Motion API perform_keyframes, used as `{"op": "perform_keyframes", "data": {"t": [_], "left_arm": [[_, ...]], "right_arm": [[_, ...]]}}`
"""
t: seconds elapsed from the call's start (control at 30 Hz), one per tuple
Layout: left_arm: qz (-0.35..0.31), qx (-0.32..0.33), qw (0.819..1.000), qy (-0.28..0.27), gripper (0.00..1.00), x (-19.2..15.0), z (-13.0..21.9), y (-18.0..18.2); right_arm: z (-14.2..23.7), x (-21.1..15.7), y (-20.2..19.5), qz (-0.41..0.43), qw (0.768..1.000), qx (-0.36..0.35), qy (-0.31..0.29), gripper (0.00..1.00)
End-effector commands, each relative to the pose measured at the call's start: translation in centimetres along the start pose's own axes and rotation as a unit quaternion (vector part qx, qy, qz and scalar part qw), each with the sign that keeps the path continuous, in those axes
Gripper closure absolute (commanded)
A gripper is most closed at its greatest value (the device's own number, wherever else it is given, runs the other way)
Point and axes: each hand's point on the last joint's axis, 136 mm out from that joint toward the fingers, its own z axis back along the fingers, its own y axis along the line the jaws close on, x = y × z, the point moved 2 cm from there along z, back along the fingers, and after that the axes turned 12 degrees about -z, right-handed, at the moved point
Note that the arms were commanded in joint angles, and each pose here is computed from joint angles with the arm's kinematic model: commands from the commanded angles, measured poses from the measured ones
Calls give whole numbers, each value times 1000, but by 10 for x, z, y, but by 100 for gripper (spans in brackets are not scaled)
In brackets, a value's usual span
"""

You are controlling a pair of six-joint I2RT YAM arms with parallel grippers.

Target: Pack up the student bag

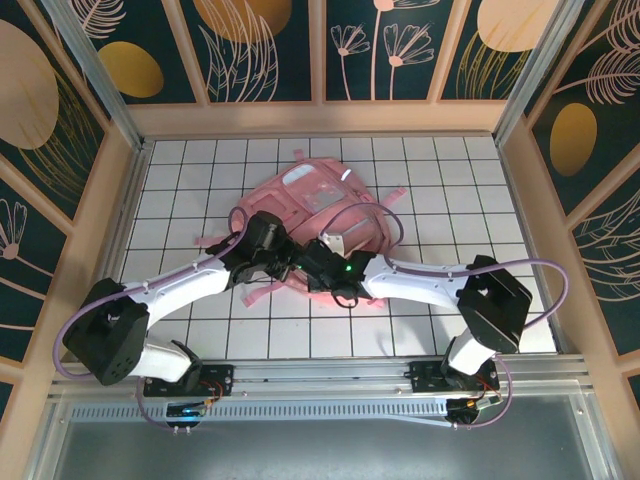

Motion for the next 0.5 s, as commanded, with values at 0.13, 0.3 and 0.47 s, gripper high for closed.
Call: {"op": "perform_keyframes", "data": {"t": [0.13,0.3,0.47], "left_arm": [[-36,20,999,-25,100,8,10,6],[-45,46,998,-12,100,19,-2,39],[-80,66,994,-18,100,39,4,48]], "right_arm": [[13,1,4,42,997,57,20,100],[17,5,-8,90,993,65,31,100],[11,8,-22,110,987,103,62,100]]}}
